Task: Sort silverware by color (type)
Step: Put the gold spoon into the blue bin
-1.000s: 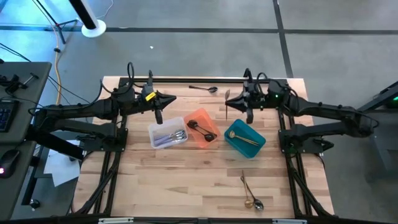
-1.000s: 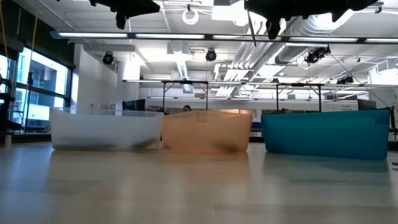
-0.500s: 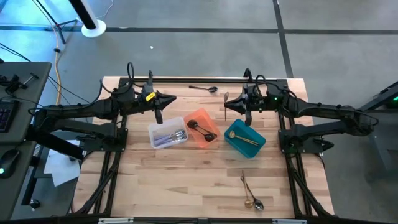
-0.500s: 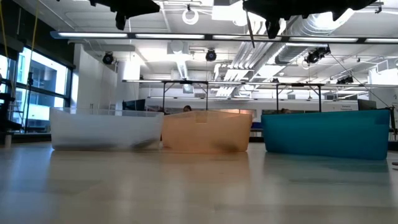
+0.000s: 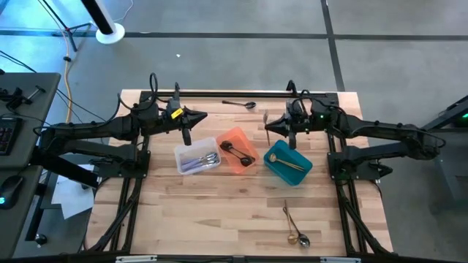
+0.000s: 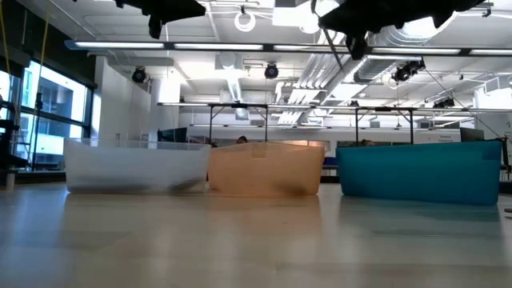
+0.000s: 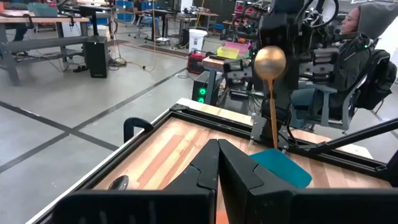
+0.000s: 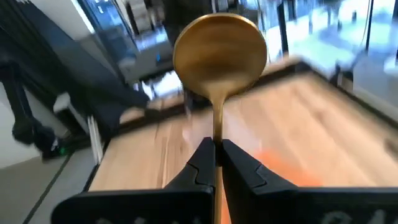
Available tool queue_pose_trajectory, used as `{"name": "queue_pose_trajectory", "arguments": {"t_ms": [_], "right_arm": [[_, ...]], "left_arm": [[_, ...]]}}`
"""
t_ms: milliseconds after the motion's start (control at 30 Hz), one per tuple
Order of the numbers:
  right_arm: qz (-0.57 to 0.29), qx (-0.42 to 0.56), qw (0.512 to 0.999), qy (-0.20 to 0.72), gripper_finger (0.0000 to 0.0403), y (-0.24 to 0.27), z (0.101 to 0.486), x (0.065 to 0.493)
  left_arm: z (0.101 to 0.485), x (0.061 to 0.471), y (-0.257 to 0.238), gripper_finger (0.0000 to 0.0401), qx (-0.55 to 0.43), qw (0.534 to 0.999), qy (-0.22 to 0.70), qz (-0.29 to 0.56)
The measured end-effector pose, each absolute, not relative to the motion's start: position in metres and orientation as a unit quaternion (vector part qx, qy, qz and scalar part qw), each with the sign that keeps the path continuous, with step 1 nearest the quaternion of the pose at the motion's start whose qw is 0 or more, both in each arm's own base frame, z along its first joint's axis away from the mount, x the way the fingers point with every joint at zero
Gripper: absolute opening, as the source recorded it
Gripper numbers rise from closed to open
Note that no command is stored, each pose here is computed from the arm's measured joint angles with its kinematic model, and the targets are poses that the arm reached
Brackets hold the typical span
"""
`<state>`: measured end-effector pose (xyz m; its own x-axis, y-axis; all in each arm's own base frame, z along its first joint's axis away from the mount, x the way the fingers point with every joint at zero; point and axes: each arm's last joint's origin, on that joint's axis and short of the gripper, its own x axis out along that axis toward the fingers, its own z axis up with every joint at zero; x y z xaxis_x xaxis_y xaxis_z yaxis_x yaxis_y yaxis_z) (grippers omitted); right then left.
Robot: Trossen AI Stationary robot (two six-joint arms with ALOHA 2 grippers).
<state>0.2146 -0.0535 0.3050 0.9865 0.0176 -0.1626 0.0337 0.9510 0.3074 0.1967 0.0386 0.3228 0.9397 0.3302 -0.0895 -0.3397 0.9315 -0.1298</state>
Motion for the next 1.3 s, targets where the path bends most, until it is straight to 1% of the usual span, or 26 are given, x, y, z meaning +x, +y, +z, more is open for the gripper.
{"name": "queue_pose_trajectory", "arguments": {"t_ms": [167, 300, 433, 600, 733, 1100, 1300], "right_arm": [[-0.007, 0.196, 0.961, 0.194, 0.0, -0.042, 0.286, 0.207], [-0.034, 0.225, 0.924, 0.307, 0.0, -0.031, 0.266, 0.198], [-0.065, 0.247, 0.888, 0.383, 0.0, -0.022, 0.254, 0.188], [-0.083, 0.265, 0.858, 0.431, 0.0, -0.016, 0.245, 0.184], [-0.085, 0.252, 0.841, 0.471, 0.0, -0.012, 0.236, 0.186], [-0.089, 0.25, 0.809, 0.525, 0.0, -0.007, 0.214, 0.203], [-0.088, 0.248, 0.81, 0.524, 0.0, -0.008, 0.207, 0.212]], "left_arm": [[0.323, 0.197, 0.039, 0.0, -0.072, 0.982, 0.033, 0.17], [0.323, 0.197, 0.039, 0.0, -0.072, 0.982, 0.033, 0.171], [0.323, 0.197, 0.039, 0.0, -0.072, 0.982, 0.033, 0.17], [0.322, 0.197, 0.039, 0.0, -0.072, 0.982, 0.037, 0.171], [0.322, 0.197, 0.039, 0.0, -0.072, 0.982, 0.037, 0.171], [0.322, 0.197, 0.039, 0.0, -0.072, 0.982, 0.037, 0.171], [0.322, 0.197, 0.039, 0.0, -0.072, 0.982, 0.037, 0.171]]}}
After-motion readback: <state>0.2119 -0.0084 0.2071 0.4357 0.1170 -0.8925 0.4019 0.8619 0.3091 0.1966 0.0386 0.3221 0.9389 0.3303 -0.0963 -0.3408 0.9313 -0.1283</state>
